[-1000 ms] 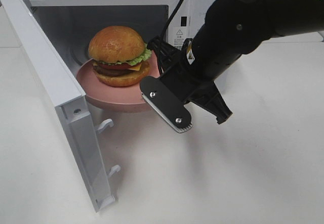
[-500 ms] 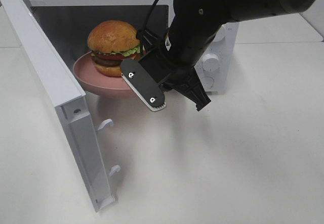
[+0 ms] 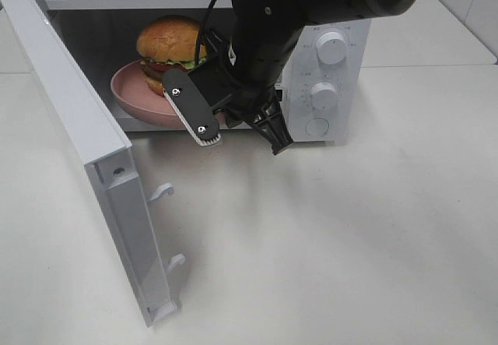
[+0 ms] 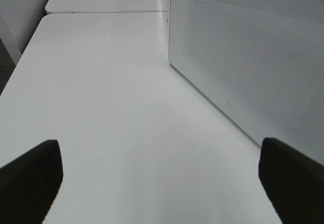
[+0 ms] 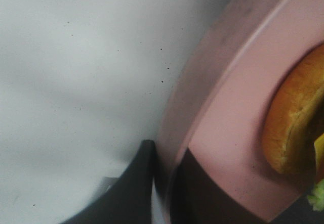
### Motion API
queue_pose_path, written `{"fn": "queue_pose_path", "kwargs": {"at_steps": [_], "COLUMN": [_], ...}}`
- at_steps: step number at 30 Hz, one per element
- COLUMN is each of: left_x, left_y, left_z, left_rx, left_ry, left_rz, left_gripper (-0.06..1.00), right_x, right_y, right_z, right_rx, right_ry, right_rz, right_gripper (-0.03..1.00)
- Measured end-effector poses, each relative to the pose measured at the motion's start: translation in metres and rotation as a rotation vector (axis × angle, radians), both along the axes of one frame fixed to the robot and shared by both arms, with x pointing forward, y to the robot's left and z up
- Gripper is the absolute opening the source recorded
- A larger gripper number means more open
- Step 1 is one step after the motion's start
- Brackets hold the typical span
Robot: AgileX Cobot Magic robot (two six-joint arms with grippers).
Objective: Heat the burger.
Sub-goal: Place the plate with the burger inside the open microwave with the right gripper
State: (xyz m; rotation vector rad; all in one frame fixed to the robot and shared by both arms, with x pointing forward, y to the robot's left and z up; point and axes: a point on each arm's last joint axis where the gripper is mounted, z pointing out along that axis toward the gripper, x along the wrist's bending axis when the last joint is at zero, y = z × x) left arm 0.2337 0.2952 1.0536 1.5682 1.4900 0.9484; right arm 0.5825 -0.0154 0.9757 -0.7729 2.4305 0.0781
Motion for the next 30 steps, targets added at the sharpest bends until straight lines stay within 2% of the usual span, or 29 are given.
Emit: {"fn": "queue_pose_path", "kwargs": {"at_steps": [16, 26, 30], "left_x": [0.000, 0.000, 0.000], "left_y": [0.000, 0.000, 0.000], "left_z": [0.000, 0.000, 0.000], "left_rx": [0.000, 0.000, 0.000], "left_ry": [0.000, 0.000, 0.000], "left_rz": [0.000, 0.000, 0.000], "left_gripper": [0.97, 0.97, 0.97], "right_x": [0.031, 0.043, 0.050], "right_y": [0.022, 0.029, 0.035], "right_z": [-0.019, -0.033, -0.038], "right_rx": [0.070, 0.058, 0.083], "right_ry": [0.009, -0.008, -0.014], "right_rz": [-0.177, -0.224, -0.262], "right_gripper": [0.06, 0.06, 0.06]}}
